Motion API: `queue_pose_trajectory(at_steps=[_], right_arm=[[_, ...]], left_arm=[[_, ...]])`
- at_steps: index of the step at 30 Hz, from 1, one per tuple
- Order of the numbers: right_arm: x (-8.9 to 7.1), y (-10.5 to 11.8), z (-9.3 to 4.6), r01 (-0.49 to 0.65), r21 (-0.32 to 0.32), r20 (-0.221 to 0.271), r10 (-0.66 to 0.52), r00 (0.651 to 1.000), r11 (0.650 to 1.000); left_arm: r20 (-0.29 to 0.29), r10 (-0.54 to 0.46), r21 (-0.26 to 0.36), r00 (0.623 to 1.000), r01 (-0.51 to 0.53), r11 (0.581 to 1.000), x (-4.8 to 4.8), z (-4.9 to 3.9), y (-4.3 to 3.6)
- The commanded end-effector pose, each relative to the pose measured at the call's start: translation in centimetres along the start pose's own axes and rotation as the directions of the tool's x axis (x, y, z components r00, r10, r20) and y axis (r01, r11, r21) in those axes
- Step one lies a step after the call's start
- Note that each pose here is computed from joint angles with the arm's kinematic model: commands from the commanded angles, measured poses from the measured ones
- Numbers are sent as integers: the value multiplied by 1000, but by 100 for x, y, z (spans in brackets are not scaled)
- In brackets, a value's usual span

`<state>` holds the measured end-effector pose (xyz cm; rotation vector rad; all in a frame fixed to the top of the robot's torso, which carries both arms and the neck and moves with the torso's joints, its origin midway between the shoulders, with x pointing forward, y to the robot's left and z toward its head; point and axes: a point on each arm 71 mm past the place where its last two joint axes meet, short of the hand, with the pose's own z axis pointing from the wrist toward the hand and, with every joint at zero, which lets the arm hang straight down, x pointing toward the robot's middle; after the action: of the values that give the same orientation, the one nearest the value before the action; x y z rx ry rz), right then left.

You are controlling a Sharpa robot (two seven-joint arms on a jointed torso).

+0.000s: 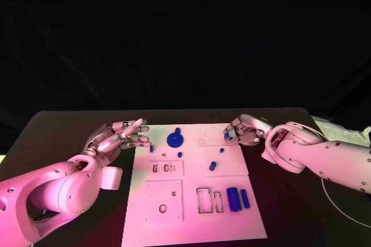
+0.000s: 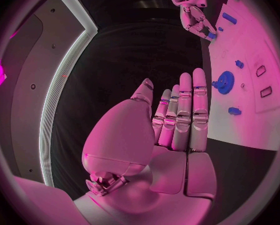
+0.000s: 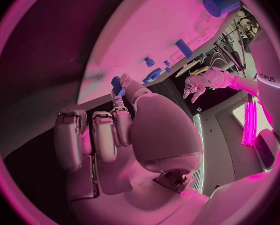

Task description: Assemble the parts on the task board

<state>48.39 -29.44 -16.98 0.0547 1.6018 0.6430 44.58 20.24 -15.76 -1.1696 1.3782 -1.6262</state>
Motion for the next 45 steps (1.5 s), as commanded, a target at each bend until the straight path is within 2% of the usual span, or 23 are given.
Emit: queue_pose_trajectory(at_steps=[1, 7, 13, 18, 26, 31, 37, 45], right_arm=[[14, 177, 24, -49, 52, 30, 48, 998, 997], [166, 623, 95, -61, 13, -1, 62, 998, 998], [429, 1161, 172, -24, -65, -48, 21, 999, 998], [613, 1377, 212, -10, -93, -86, 2, 996, 996], [916, 1547, 235, 9, -108, -127, -23, 992, 994], [1049, 1608, 239, 22, -110, -150, -39, 988, 994], [1147, 1625, 260, 42, -104, -164, -59, 985, 994], [1197, 1616, 269, 78, -106, -169, -95, 981, 991]], left_arm=[[-14, -8, 6, 1000, 8, 1000, 11, 15, -3], [-9, -6, 7, 1000, 6, 1000, -7, 40, 8], [-4, -4, 7, 1000, 4, 1000, -27, 71, 24], [-4, -6, 5, 1000, 6, 1000, -21, 90, 37], [-4, -6, 3, 1000, 6, 1000, -17, 96, 46], [-5, -7, 3, 1000, 7, 1000, -12, 98, 47], [-6, -7, 3, 1000, 7, 1000, -8, 99, 48], [-7, -8, 3, 1000, 8, 1000, -8, 98, 48]])
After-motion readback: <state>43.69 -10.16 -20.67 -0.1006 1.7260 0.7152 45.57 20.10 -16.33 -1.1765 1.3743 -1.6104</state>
